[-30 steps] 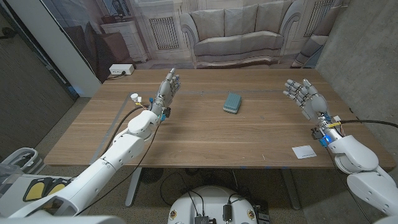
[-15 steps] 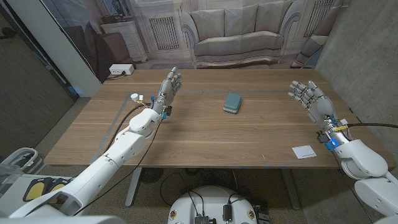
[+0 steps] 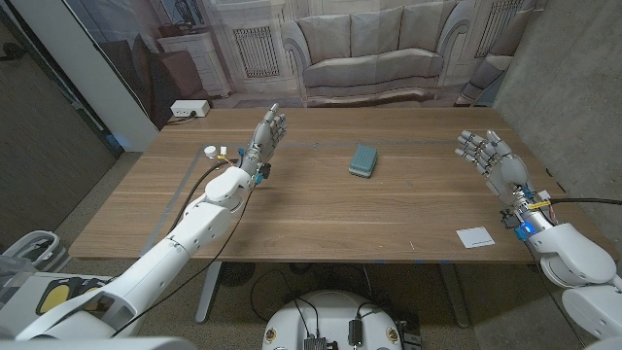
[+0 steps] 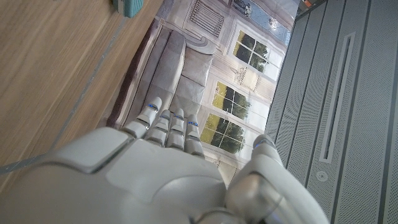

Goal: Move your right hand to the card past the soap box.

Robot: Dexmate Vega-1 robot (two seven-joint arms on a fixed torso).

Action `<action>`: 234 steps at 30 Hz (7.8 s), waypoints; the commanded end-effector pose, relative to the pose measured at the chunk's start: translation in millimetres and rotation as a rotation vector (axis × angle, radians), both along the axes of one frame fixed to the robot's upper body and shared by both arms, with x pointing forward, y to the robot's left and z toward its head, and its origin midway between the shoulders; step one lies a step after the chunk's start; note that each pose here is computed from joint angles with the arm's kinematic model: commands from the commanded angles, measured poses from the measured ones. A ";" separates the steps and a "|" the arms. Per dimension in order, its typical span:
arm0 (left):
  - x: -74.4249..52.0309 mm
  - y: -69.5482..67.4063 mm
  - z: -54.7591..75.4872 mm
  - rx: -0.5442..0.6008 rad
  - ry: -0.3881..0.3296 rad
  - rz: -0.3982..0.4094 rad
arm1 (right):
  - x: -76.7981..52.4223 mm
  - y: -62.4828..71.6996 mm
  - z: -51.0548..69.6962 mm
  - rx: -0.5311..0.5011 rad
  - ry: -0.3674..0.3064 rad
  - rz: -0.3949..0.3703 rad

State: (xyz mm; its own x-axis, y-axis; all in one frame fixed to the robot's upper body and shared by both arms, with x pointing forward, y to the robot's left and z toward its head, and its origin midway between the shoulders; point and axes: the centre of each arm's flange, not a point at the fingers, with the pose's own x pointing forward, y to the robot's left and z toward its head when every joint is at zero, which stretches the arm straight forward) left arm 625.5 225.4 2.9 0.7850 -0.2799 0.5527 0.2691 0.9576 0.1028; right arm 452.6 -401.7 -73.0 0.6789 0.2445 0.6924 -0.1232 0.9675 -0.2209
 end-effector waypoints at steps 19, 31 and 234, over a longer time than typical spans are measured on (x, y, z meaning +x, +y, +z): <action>5.8 -7.8 2.1 0.012 0.015 -0.008 | -16.2 -3.6 -26.0 0.018 0.036 -0.009; 7.9 -10.0 -1.6 -0.008 0.015 -0.020 | -28.5 -7.4 -36.6 0.027 0.053 -0.036; 8.4 -15.9 -2.2 -0.001 0.016 -0.041 | -53.3 12.3 -102.9 -0.797 -0.178 -0.909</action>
State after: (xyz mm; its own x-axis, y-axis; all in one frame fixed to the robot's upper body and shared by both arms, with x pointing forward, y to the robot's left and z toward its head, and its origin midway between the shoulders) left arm 637.3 206.2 -2.1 0.7842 -0.3103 0.5373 0.3123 0.9457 0.0903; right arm 398.1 -393.4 -169.2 0.7113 0.1325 0.6903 0.6366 0.2947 -0.7126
